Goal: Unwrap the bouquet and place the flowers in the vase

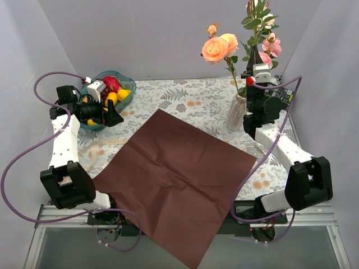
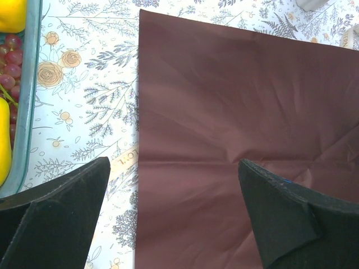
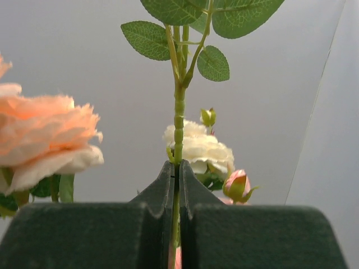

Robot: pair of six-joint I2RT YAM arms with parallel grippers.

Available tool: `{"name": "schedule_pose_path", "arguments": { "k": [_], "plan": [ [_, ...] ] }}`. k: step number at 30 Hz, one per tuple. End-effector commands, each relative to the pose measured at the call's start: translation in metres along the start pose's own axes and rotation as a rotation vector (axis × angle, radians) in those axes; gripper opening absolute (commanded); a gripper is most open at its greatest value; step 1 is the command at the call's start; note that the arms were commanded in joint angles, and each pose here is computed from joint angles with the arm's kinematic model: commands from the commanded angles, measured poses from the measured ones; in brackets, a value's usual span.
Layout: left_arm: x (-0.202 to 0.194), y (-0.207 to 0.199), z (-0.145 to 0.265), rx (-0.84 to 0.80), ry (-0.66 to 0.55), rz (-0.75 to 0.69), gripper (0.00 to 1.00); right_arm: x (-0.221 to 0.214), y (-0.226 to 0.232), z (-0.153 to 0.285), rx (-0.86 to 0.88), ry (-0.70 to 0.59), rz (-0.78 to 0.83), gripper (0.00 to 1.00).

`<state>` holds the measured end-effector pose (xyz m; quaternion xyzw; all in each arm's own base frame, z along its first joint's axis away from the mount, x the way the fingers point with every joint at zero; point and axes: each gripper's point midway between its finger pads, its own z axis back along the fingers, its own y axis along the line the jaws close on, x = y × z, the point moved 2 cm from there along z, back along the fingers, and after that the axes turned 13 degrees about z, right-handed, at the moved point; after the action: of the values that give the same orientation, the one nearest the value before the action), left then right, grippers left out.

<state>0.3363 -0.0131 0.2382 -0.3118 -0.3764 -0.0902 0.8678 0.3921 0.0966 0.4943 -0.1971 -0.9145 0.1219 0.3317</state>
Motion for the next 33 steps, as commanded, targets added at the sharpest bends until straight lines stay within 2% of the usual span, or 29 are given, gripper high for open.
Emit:
{"name": "schedule_pose_path", "arguments": {
  "k": [1,6,9,11,12,15,20,25,28,29,31,32,33],
  "plan": [
    [0.014,-0.008,0.006,-0.011,-0.025,-0.043,0.98,0.0,-0.013,0.009,-0.083,-0.005,-0.043,0.01],
    [0.018,-0.009,0.007,-0.016,-0.031,-0.04,0.98,-0.02,-0.005,0.033,-0.063,0.09,-0.084,0.01],
    [0.018,-0.011,0.008,-0.019,-0.035,-0.042,0.98,-0.023,-0.002,0.049,-0.055,0.126,-0.102,0.28],
    [0.018,-0.012,0.008,-0.024,-0.034,-0.038,0.98,-0.019,-0.001,0.056,-0.042,0.139,-0.121,0.4],
    [0.019,-0.013,0.009,-0.027,-0.035,-0.038,0.98,-0.021,0.001,0.059,-0.03,0.152,-0.123,0.6],
    [0.023,-0.015,0.01,-0.031,-0.042,-0.04,0.98,-0.017,0.0,0.064,-0.017,0.181,-0.141,0.89],
    [0.027,-0.021,0.014,-0.037,-0.053,-0.042,0.98,-0.018,0.007,0.069,0.061,0.272,-0.142,0.94],
    [0.027,-0.026,0.019,-0.032,-0.059,-0.048,0.98,-0.013,0.006,0.084,0.105,0.347,-0.226,0.96],
    [0.026,-0.029,0.021,-0.031,-0.062,-0.05,0.98,-0.014,0.012,0.097,0.161,0.452,-0.294,0.97],
    [0.025,-0.029,0.021,-0.032,-0.06,-0.047,0.98,-0.017,0.018,0.104,0.214,0.539,-0.308,0.97],
    [0.025,-0.032,0.023,-0.032,-0.067,-0.039,0.98,-0.011,0.025,0.115,0.29,0.612,-0.376,0.97],
    [0.025,-0.033,0.024,-0.033,-0.066,-0.033,0.98,-0.015,0.035,0.135,0.365,0.714,-0.4,0.97],
    [0.024,-0.036,0.025,-0.044,-0.065,-0.03,0.98,-0.003,0.034,0.139,0.404,0.714,-0.44,0.98]
  ]
}}
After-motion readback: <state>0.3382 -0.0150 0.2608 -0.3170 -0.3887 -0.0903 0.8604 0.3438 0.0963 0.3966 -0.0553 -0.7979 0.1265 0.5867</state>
